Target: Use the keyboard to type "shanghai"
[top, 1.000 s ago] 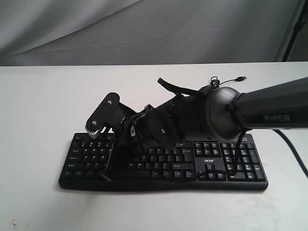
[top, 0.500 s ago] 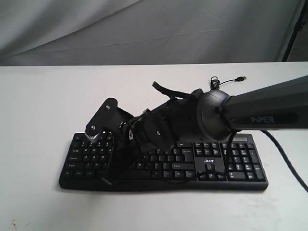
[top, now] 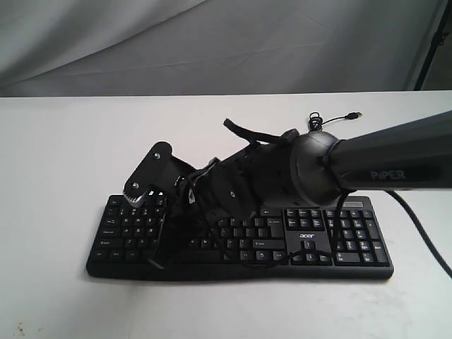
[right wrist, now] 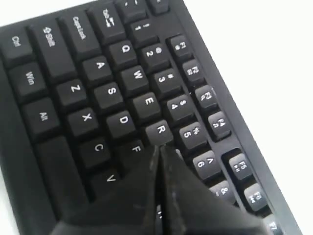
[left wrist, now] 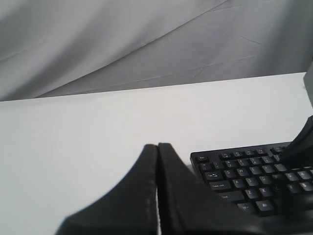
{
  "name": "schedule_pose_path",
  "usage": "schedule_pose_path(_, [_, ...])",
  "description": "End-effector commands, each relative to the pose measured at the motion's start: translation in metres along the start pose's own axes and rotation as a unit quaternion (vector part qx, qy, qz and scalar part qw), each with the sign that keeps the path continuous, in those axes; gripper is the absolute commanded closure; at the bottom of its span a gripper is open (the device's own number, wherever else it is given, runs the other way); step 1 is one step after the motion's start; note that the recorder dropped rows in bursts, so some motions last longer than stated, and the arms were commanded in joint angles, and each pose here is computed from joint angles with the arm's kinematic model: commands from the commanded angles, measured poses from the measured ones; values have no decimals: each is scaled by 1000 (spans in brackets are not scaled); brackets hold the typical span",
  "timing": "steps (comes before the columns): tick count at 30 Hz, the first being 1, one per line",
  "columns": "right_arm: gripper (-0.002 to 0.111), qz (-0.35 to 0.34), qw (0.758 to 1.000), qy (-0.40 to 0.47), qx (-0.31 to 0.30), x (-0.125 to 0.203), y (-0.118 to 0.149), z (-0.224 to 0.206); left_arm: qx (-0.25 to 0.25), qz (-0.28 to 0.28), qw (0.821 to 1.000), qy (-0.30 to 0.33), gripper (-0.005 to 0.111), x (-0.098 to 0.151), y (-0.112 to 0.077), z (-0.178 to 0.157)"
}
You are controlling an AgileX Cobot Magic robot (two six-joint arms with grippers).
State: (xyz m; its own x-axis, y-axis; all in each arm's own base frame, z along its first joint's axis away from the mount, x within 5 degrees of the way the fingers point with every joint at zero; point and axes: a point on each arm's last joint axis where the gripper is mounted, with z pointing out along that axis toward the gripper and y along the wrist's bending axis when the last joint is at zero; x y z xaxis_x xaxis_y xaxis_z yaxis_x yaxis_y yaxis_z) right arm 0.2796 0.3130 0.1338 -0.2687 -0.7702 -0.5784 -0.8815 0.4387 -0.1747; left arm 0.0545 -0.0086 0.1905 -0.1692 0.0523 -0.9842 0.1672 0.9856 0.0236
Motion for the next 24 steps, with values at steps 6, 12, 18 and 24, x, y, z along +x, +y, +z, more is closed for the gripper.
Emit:
schedule_pose_path(6, [108,-4,1000,-6,11,6,-7,-17,1,1,1000,-3,107,1,0,0])
schedule_pose_path(12, [108,0,1000,-7,12,11,-5,-15,1,1,1000,-3,107,1,0,0])
schedule_pose_path(18, [108,1,1000,-14,17,10,-7,-15,1,1,1000,-3,107,1,0,0])
schedule_pose_path(24, [108,1,1000,-7,14,14,-6,-10,1,1,1000,-3,107,1,0,0])
